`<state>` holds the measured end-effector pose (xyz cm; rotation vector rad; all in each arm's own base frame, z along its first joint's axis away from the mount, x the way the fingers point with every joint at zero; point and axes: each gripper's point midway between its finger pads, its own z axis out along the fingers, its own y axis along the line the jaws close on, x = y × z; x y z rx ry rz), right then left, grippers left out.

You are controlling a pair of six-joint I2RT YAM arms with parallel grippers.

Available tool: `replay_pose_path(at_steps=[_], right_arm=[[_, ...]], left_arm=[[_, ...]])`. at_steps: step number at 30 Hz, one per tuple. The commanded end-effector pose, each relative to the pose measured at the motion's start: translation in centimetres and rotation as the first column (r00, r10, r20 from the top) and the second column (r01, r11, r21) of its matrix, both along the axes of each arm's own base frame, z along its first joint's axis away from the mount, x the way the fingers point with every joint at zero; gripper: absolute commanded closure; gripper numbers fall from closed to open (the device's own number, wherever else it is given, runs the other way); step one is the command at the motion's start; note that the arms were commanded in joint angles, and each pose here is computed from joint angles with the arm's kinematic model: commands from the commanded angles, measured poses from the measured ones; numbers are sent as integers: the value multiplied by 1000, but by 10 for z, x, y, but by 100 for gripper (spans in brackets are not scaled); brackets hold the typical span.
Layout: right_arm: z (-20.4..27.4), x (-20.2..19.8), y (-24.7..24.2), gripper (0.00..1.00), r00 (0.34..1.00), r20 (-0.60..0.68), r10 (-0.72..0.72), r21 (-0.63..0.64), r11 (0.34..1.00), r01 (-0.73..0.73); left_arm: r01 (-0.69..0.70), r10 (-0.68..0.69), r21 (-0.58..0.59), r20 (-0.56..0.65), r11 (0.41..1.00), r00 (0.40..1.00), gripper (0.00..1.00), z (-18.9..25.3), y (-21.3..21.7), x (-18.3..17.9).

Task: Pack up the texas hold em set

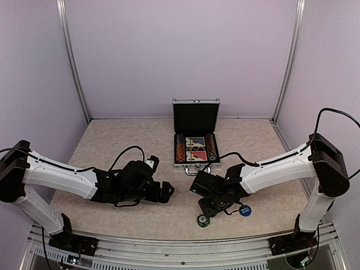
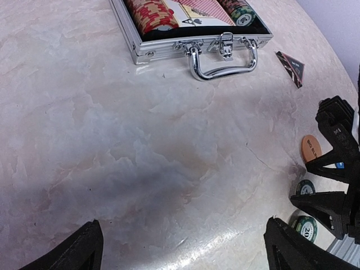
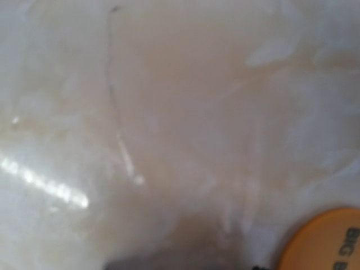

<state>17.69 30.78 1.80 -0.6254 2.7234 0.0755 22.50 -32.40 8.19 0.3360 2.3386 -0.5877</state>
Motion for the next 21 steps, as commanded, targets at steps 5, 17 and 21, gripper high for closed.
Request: replay_pose_path(at_steps=[5,17,21], right_arm=[[-11,-29,-20,46,998,-65,-13,-41,999,10],[-22,-32,-21,50,997,-72,-12,-30,1000,10],[-23,-32,-20,53,998,-70,-6,-30,1000,4]], left_arm=[[-2,2,-12,2,1000,1000,1,-1,0,1],[0,0,-17,0,1000,1000,1,-1,-2,1],[-2,2,-13,-1,1000,1000,1,-1,1,1]])
